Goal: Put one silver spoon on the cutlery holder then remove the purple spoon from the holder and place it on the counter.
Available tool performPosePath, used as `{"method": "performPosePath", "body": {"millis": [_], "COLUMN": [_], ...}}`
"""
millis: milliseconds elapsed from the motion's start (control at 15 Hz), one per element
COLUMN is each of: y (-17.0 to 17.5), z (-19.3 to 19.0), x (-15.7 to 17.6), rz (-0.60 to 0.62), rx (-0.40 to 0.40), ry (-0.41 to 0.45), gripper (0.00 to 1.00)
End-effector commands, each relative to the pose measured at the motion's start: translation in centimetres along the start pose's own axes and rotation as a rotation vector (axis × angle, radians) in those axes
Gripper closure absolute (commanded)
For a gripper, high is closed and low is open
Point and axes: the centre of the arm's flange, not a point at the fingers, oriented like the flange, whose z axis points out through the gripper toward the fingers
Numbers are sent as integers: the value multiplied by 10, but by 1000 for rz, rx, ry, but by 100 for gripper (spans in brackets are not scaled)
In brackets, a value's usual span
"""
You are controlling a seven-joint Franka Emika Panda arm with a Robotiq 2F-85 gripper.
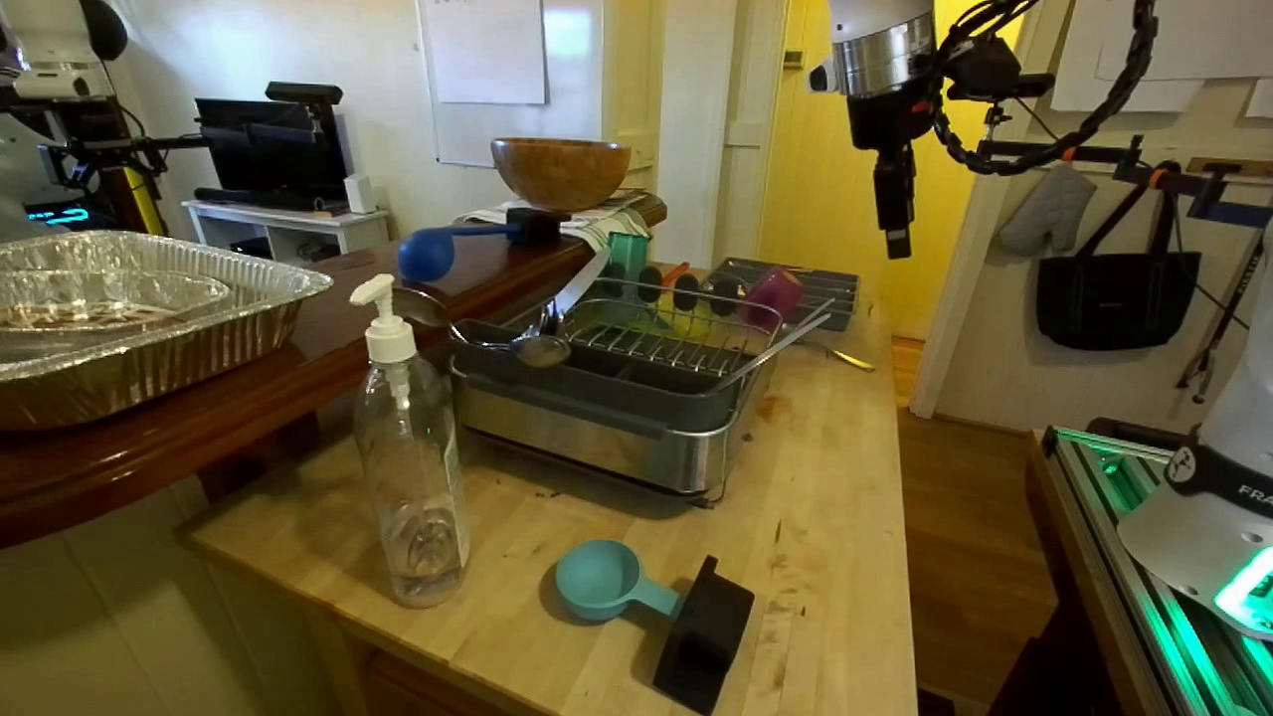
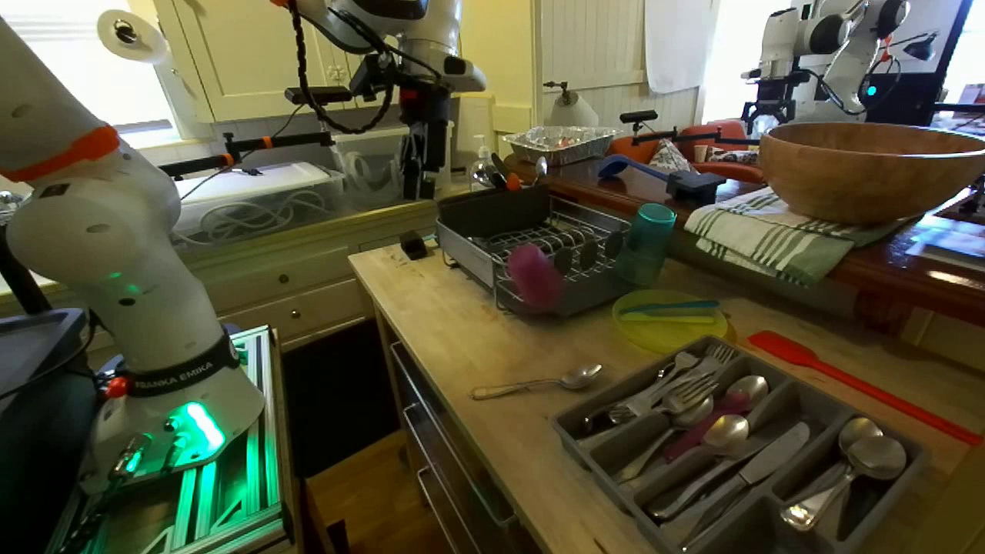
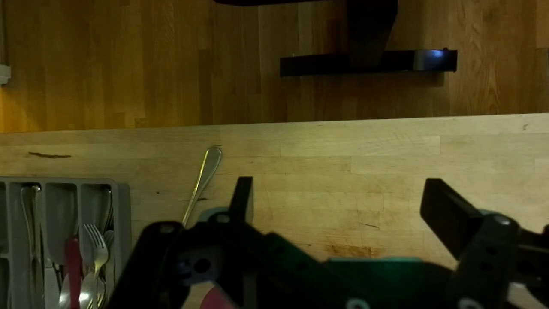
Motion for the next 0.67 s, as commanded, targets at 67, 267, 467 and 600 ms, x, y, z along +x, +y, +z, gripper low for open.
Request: {"method": "performPosePath", "body": {"millis": [67,267,467,600], "y": [0,22,50,69], "z": [0,10,19,24], "x": [0,10,16,17], "rz": [0,82,179,226], "rx": [0,9,46,74], "ry": [0,-16,-20,-27], "gripper": [0,0,0,0]}}
